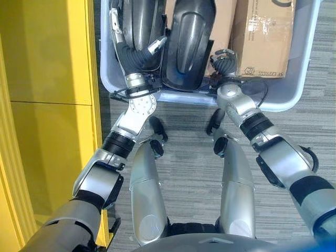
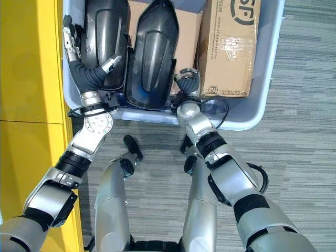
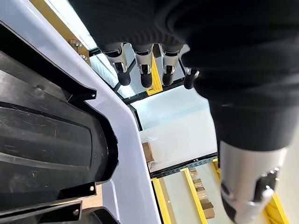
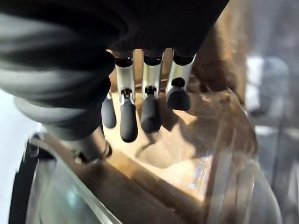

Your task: Move parts from the plastic box to the shelf.

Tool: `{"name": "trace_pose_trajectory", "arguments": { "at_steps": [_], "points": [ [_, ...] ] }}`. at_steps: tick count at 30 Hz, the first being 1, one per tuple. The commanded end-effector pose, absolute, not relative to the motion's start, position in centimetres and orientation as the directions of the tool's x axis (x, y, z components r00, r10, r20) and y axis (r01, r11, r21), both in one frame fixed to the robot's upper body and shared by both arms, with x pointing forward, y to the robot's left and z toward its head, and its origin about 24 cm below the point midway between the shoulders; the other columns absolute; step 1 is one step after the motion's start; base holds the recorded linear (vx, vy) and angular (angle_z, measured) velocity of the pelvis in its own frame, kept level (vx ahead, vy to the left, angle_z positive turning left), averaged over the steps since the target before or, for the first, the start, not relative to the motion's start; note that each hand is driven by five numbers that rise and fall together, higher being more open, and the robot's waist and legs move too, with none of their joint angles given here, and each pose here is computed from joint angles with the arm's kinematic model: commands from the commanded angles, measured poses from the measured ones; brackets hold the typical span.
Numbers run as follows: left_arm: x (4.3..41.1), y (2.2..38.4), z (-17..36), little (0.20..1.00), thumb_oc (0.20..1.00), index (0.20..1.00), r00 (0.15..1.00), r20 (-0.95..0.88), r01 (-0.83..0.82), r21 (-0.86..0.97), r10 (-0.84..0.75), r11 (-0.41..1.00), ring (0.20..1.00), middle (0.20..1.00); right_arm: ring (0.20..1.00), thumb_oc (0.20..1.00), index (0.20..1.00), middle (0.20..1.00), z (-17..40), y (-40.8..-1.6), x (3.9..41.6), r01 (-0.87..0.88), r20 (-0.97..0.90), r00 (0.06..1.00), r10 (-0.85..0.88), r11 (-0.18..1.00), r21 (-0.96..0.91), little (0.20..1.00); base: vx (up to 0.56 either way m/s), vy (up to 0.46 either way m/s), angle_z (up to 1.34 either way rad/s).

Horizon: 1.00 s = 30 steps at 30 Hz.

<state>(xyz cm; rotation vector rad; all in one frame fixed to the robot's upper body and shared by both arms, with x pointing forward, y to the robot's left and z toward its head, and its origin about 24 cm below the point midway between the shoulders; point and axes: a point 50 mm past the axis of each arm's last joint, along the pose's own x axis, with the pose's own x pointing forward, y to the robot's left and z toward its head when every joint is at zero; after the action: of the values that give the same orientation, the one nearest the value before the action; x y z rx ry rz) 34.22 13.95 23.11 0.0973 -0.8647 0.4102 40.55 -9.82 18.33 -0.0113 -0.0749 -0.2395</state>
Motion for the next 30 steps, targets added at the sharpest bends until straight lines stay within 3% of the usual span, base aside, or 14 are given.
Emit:
{"name": "trace_pose_trajectory", "arguments": {
  "at_steps": [1,4,10,16,30],
  "points": [
    [33.1,14.8,24.7,1.0,1.0,1.0,0.497,0.796,-0.353,-0.177,0.344,0.919,1.0,1.0,1.0,1.0,1.0,1.0,12.7,-10.6,39.7,0.263,-0.13,0.961,-0.246,0.955,0.134,1.0,0.0,0.0,0.0],
    [32.9,14.8,24.6,1.0,1.0,1.0,0.511,0.781,-0.342,-0.199,0.36,0.918,1.0,1.0,1.0,1.0,1.0,1.0,12.5,-10.6,39.3,0.238,-0.141,0.968,-0.208,0.941,0.241,1.0,-0.02,0.02,-0.04],
    [32.4,14.6,24.3,1.0,1.0,1.0,0.511,0.768,-0.333,-0.238,0.387,0.912,1.0,1.0,1.0,1.0,1.0,1.0,11.5,-9.1,38.5,0.159,-0.171,0.977,-0.125,0.967,0.2,1.0,-0.01,0.008,-0.08],
    [32.4,14.7,24.7,1.0,1.0,1.0,0.514,0.771,-0.319,-0.237,0.377,0.918,1.0,1.0,1.0,1.0,1.0,1.0,13.2,-8.9,38.8,0.122,-0.069,0.991,-0.111,0.976,0.181,1.0,0.0,0.0,0.0],
    [31.9,14.4,24.6,1.0,1.0,1.0,0.504,0.773,-0.312,-0.252,0.384,0.916,1.0,1.0,1.0,1.0,1.0,1.0,15.1,-7.1,38.3,0.042,0.049,0.998,-0.039,0.997,-0.064,1.0,0.0,0.005,0.0]
  ]
}}
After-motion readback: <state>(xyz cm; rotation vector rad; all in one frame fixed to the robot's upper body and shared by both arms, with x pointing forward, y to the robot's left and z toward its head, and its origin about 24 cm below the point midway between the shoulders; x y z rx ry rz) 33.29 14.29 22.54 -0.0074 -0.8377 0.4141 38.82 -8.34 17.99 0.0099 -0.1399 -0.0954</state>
